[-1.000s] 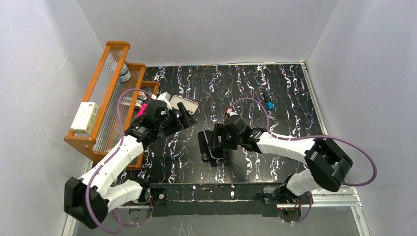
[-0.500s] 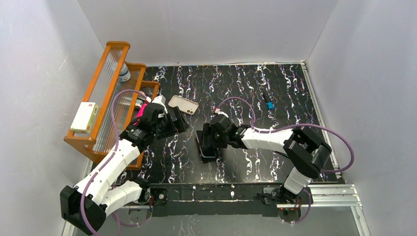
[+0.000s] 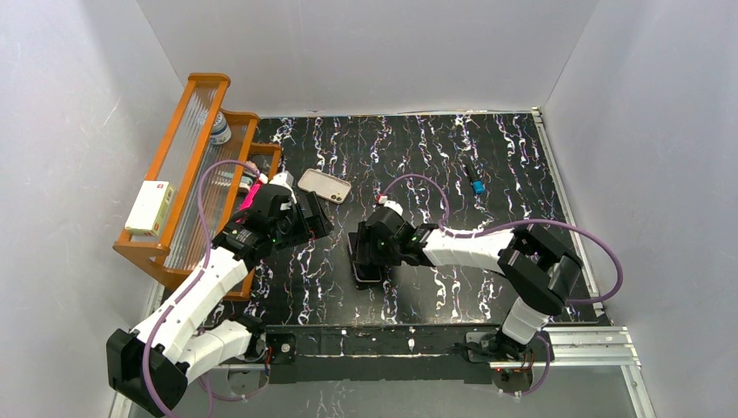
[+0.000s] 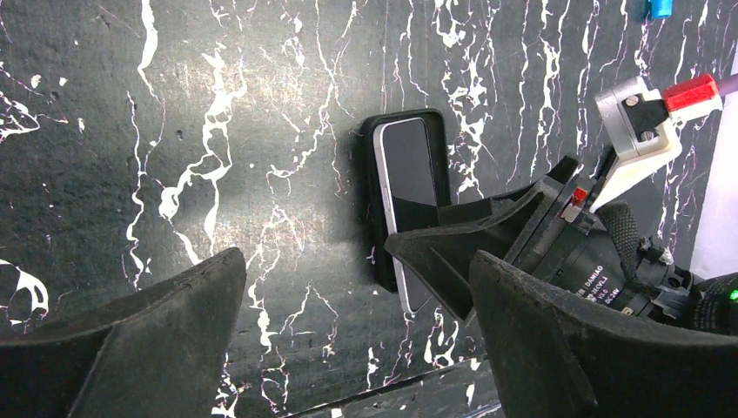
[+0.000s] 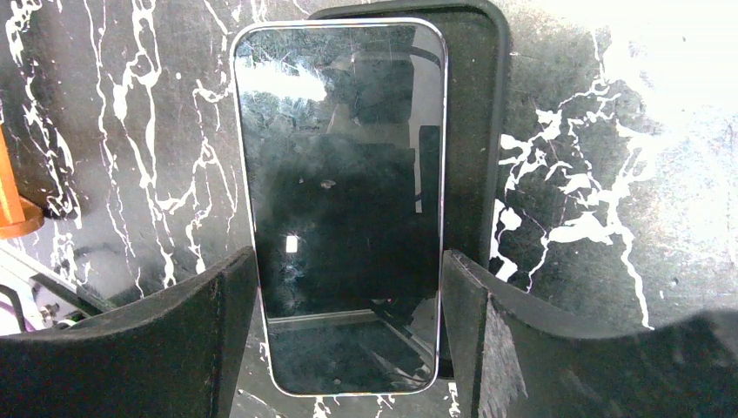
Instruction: Put the phone into the phone case
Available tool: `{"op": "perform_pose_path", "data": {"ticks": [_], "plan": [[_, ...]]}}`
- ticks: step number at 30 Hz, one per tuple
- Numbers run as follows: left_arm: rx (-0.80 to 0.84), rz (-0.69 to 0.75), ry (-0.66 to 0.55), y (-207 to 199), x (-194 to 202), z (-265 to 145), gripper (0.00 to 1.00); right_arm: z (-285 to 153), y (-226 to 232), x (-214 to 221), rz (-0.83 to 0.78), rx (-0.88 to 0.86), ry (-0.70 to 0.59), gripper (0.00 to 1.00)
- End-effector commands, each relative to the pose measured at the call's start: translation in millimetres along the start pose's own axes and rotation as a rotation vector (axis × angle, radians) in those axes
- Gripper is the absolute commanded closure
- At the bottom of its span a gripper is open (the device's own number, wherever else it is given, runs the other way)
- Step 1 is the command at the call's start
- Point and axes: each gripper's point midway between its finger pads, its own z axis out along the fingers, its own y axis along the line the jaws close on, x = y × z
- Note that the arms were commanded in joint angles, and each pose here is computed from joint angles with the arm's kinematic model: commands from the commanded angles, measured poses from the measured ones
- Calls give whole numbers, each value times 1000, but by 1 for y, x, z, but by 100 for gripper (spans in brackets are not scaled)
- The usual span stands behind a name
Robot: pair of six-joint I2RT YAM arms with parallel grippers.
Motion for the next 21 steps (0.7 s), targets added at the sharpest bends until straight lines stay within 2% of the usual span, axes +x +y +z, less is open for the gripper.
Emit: {"op": "perform_pose_path", "data": {"ticks": [1, 7, 11, 15, 21], "plan": [[-22, 8, 9, 8, 6, -1, 2, -10, 11, -12, 11, 10, -47, 26], [-37, 14, 34, 12, 12, 5, 4, -19, 14, -17, -7, 9, -55, 16], [-46, 17, 49, 16, 16, 8, 7, -27, 19, -18, -27, -17, -52, 5], [-22, 14, 79, 12, 23, 11, 10, -32, 23, -17, -35, -40, -45, 5], [13, -1, 127, 9, 35, 18, 19, -47, 23, -28, -105, -43, -79, 11]]}}
